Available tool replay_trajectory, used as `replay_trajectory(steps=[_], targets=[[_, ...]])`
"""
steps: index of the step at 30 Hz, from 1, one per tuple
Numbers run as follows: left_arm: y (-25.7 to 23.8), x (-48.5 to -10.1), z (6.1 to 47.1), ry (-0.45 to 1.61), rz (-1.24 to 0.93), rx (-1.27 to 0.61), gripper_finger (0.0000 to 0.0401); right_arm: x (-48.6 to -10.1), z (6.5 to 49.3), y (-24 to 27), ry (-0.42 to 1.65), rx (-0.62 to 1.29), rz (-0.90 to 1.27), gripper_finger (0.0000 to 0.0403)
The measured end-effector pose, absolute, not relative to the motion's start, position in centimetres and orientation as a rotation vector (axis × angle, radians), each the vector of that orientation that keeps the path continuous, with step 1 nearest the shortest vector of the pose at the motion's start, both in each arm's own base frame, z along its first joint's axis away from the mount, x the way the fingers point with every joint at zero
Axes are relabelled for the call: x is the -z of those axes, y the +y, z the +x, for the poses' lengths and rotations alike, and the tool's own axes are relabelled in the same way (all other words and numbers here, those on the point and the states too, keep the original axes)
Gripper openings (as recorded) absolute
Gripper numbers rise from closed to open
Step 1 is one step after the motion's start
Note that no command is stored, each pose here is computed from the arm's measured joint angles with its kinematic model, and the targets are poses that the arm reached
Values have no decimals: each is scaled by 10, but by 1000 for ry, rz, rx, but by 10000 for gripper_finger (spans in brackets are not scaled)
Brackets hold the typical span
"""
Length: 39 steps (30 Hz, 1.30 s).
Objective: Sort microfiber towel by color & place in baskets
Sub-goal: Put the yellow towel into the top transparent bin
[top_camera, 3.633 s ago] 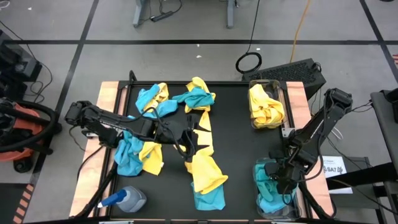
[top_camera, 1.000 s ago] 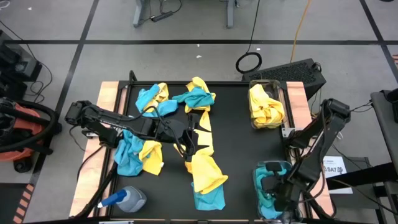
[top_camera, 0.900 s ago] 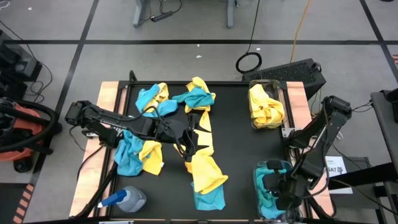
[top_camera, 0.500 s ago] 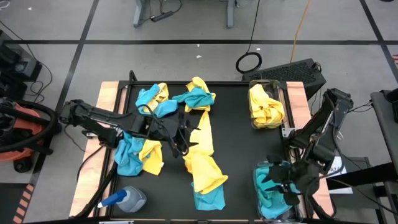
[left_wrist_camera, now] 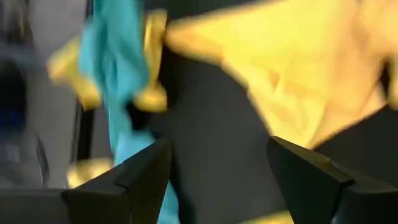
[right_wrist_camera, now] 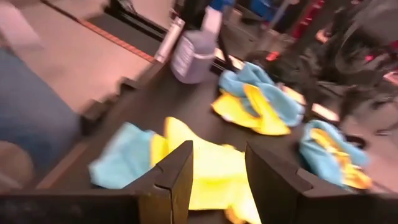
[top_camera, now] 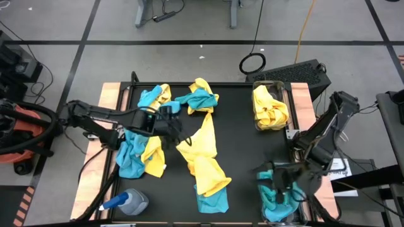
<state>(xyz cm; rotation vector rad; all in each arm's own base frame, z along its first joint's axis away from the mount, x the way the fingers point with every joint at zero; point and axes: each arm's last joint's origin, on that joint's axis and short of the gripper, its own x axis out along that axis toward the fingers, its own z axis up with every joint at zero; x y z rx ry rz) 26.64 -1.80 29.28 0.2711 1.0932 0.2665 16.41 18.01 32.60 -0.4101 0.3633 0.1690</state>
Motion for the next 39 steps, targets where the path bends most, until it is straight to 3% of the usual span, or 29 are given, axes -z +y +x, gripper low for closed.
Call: replay_trajectory(steps=[7,15,25,35,39], targets=[[-14,-262,242,1337,82,-285,272,-307,189,179,439,-87,-487,137],[-22,-225,235,1393,-49,-158,272,-291,200,177,519,-38,-472,137],[-44,-221,267,1032,24,44,272,-288,209,173,534,-12,-398,137],[-88,-217,299,717,187,410,272,-292,212,174,496,-10,-368,137],[-99,-205,313,638,296,410,272,-293,212,174,486,-11,-360,137]])
